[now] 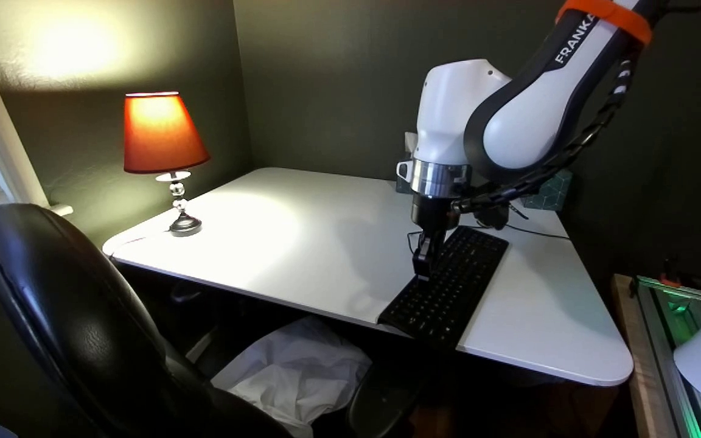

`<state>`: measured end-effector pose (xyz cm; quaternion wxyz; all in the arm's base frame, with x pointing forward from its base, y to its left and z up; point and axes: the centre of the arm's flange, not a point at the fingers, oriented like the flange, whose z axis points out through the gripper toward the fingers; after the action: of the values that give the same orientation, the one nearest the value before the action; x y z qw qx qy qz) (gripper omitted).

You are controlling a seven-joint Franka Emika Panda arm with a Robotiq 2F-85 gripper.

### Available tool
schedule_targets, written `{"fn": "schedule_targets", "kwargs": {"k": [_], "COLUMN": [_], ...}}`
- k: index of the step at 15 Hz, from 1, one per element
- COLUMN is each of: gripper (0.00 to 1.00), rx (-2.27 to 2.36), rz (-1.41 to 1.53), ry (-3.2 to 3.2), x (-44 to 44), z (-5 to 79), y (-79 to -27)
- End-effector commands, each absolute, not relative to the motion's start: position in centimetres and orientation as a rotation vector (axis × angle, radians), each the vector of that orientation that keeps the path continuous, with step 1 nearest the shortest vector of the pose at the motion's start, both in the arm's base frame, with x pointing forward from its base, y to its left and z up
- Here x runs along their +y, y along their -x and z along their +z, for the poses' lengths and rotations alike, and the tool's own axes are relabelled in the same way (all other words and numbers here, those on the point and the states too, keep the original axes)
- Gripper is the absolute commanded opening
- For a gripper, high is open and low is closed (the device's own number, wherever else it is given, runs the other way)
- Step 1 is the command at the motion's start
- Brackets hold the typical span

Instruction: Press the button on the keyboard

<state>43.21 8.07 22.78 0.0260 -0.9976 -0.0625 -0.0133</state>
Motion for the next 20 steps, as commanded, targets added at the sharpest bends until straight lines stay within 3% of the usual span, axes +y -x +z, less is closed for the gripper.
{"fn": "schedule_targets", "kwargs": {"k": [1,20], "gripper": [0.0,0.0], "rx": [-0.167,-0.124], "rz": [-0.036,0.039], "ry": [3.081,3.082], "x": [8.7,9.1], "z": [21.3,18.5], "y": [-43.8,-47.0]}}
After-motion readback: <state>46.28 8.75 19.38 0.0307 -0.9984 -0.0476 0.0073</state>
